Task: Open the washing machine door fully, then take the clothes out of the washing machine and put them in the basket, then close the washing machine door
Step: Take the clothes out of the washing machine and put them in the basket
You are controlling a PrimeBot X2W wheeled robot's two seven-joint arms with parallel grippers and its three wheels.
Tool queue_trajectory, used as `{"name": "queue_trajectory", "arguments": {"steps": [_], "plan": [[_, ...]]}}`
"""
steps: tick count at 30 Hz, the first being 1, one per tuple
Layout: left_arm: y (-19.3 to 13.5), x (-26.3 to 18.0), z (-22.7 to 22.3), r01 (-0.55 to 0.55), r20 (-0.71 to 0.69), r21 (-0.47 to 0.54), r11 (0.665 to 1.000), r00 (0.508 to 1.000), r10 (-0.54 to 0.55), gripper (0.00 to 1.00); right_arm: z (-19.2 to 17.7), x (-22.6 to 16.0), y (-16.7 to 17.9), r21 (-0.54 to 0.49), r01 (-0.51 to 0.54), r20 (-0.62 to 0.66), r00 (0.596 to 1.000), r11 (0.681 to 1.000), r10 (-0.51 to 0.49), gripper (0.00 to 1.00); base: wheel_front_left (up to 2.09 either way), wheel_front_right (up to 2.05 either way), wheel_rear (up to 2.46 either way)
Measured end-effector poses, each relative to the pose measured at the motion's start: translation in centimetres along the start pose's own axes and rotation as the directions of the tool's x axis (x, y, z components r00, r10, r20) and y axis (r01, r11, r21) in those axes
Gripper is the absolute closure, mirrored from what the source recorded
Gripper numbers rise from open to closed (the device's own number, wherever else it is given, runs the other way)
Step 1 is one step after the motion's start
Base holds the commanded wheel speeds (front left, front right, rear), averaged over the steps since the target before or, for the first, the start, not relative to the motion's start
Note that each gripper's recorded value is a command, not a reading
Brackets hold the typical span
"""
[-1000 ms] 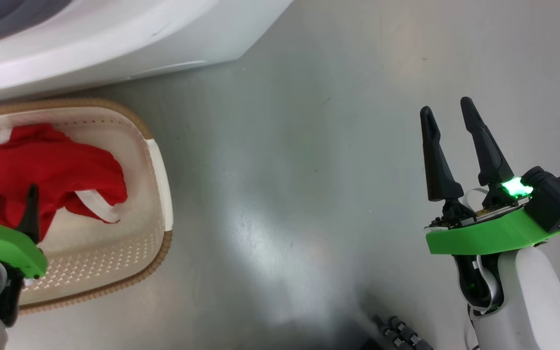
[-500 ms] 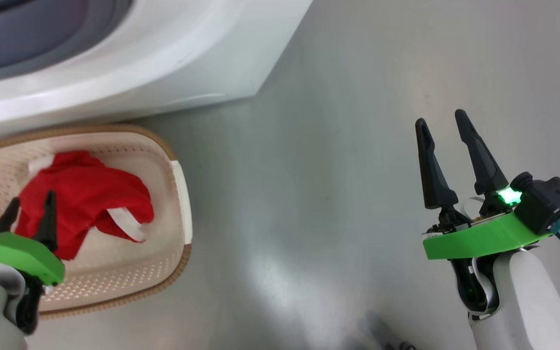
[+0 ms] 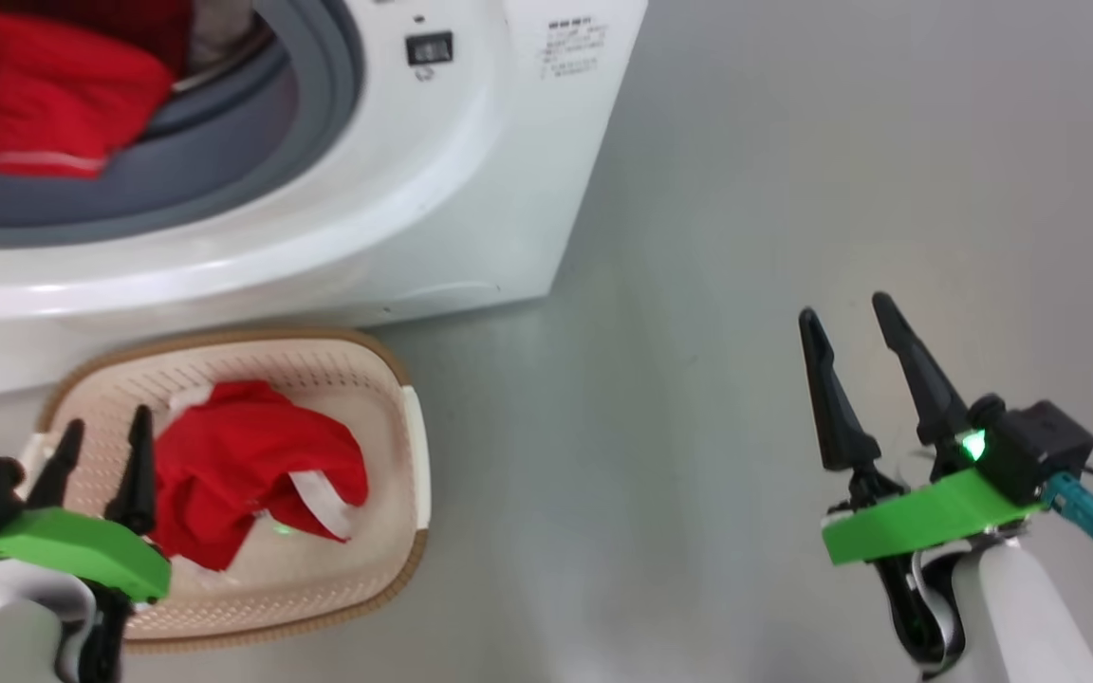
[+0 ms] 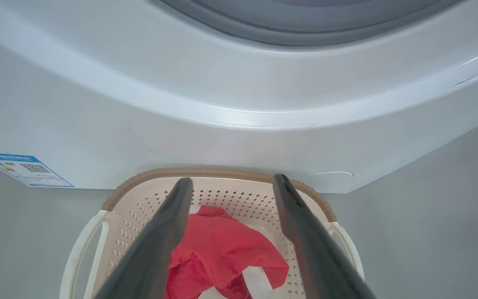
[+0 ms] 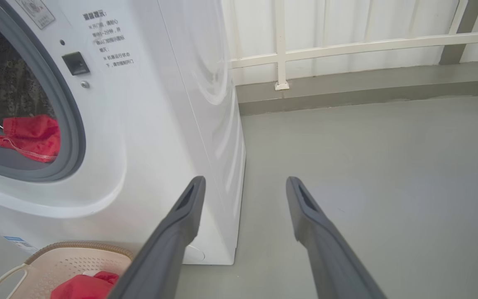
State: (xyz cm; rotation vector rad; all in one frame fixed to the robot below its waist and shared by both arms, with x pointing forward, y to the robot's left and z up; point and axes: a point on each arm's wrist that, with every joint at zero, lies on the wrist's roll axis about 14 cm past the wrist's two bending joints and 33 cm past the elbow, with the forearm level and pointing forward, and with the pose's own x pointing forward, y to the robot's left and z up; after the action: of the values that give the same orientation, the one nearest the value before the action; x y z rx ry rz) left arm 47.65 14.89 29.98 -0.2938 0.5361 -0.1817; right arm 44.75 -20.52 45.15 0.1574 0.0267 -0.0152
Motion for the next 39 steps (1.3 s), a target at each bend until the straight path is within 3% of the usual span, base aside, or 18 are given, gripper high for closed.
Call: {"name": "queue_trajectory", "arguments": {"steps": [8,21,27,39], "plan": [[-1.6,-3.7,4.4,0.016,0.159,0.026,1.0,0.987,-0.02,0.0,1.4,-2.2,0.4,0.005,-0.001,0.02,1.0,1.0,0.001,0.0,0.0,0.0,0.0],[-3.1,-9.6,10.4,0.012,0.384,0.075,0.997,0.922,-0.04,0.0,3.4,-4.3,1.7,0.013,-0.035,0.068,0.997,0.999,0.034,0.0,0.0,0.0,0.0],[-3.4,-12.0,11.4,0.001,0.438,0.113,0.994,0.897,-0.051,0.0,3.5,-5.5,1.6,0.01,-0.032,0.065,0.997,0.999,0.032,0.0,0.0,0.0,0.0],[-3.5,-16.3,11.5,-0.024,0.504,0.094,0.995,0.864,-0.026,0.0,4.0,-7.6,0.9,0.004,-0.021,0.074,0.997,1.0,0.021,0.0,0.0,0.0,0.0]]}}
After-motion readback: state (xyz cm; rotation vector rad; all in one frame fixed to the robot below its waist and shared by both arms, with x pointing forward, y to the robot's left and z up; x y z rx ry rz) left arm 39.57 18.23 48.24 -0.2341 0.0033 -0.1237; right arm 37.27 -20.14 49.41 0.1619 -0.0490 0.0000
